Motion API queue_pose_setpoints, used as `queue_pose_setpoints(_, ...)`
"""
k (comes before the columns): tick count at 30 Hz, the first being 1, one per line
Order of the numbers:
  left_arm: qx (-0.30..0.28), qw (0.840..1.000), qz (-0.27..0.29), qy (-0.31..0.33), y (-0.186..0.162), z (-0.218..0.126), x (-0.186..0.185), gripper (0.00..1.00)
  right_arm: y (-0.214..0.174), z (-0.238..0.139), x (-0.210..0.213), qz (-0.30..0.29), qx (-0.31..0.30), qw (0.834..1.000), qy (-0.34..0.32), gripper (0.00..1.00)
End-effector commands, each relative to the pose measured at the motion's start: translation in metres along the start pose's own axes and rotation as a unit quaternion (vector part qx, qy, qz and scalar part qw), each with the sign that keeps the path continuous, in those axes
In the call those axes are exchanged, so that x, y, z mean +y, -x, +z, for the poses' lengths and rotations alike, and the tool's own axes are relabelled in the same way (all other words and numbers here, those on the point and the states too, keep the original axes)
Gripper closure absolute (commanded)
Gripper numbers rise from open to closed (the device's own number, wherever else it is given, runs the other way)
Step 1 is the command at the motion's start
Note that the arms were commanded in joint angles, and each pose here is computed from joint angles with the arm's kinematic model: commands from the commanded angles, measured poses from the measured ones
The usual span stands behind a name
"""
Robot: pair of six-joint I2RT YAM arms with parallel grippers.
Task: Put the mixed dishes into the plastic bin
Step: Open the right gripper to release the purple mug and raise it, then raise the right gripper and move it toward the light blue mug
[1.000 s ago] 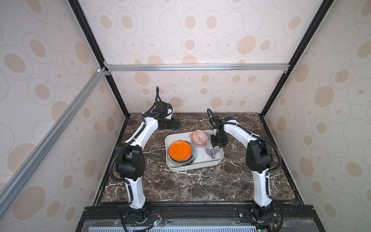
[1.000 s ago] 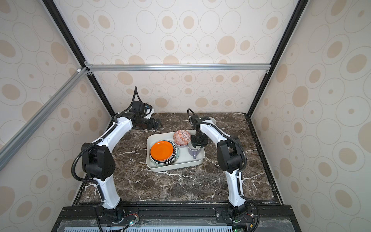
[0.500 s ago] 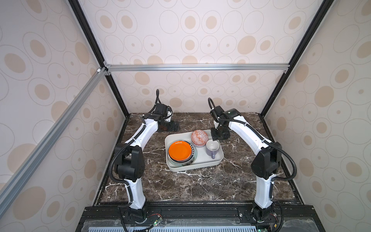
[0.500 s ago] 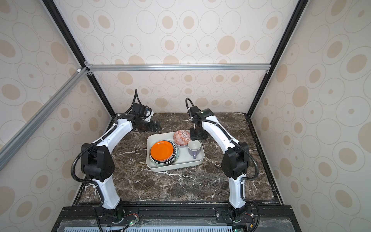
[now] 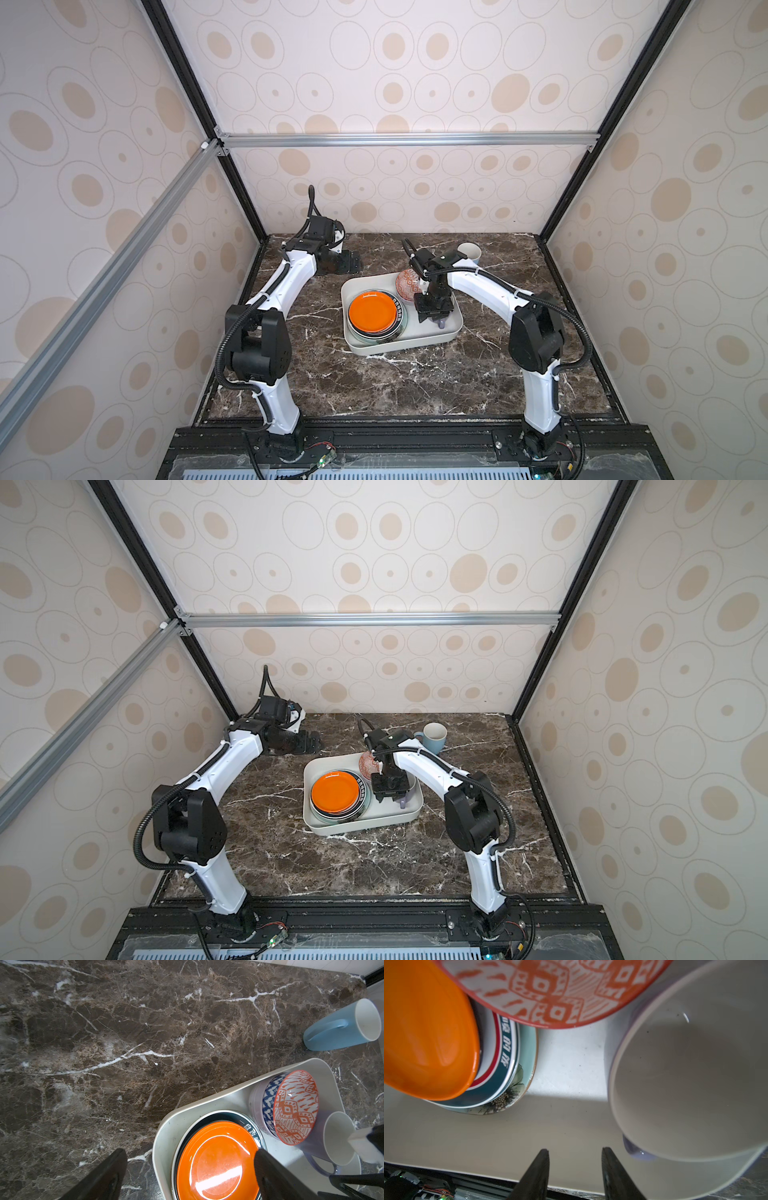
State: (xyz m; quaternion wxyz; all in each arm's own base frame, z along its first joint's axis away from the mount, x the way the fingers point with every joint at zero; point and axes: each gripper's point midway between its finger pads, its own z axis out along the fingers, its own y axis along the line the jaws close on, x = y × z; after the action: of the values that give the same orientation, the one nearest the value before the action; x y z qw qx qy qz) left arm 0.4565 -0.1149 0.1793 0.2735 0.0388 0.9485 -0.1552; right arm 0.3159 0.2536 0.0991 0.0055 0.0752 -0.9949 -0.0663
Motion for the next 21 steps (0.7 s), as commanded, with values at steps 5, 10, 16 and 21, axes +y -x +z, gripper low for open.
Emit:
queue_pose_setpoints(5,-0.016,1.000,0.011,0.002,0.003,-0.014,0.000,0.04,0.002,0.011,-0.026,0.022,0.005,0.999,-0.022,0.56)
queue_pose_setpoints(10,-0.015,1.000,0.009,0.002,0.002,-0.013,0.001,0.04,0.009,0.013,-0.041,0.030,0.003,0.999,-0.038,0.56)
queue_pose_setpoints(16,-0.012,1.000,0.010,0.003,-0.001,-0.013,0.002,0.04,0.018,0.013,-0.052,0.027,0.001,0.999,-0.047,0.55)
queue_pose_setpoints(21,-0.011,1.000,0.007,0.004,-0.003,-0.013,0.003,0.05,0.018,0.009,-0.056,0.022,-0.001,0.999,-0.049,0.55)
